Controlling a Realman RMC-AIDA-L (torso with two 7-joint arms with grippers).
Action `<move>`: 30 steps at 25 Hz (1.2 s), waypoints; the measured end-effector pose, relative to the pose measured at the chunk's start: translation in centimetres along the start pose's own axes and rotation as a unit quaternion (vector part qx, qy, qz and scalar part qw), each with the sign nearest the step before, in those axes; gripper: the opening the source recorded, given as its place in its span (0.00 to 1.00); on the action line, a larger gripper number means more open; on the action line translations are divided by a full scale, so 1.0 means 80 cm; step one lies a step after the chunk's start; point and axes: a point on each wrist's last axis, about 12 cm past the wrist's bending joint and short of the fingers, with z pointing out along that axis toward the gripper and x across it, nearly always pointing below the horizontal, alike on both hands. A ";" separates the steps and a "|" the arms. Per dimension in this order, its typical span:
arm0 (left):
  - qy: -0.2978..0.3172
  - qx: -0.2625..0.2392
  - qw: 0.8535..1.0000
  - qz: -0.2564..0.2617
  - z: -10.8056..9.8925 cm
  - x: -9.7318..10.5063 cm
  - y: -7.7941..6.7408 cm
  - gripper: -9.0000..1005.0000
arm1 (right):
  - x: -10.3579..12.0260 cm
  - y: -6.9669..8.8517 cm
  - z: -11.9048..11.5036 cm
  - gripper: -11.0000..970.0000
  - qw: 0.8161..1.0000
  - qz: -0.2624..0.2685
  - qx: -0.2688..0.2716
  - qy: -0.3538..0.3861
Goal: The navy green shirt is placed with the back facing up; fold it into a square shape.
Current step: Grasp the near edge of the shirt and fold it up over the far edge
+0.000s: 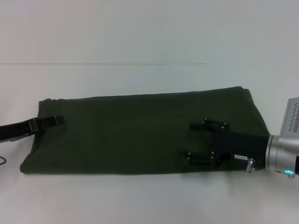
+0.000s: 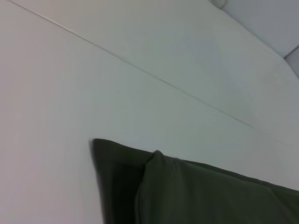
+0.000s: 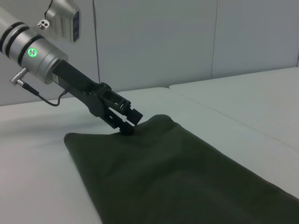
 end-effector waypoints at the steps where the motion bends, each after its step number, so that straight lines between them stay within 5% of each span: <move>1: -0.002 -0.004 1.000 -0.001 0.001 0.000 0.001 0.89 | 0.000 0.000 0.000 0.93 1.000 0.000 0.000 0.000; 12: -0.013 -0.018 1.000 -0.006 -0.003 -0.012 0.005 0.89 | -0.004 -0.002 0.003 0.93 1.000 -0.004 -0.001 -0.001; 20: 0.027 0.023 0.999 -0.017 -0.037 -0.036 0.003 0.89 | -0.004 -0.003 0.003 0.93 1.000 -0.005 -0.001 -0.001; 30: 0.090 -0.037 0.995 0.006 -0.037 -0.047 0.005 0.89 | -0.005 -0.003 0.003 0.93 1.000 -0.005 -0.001 -0.002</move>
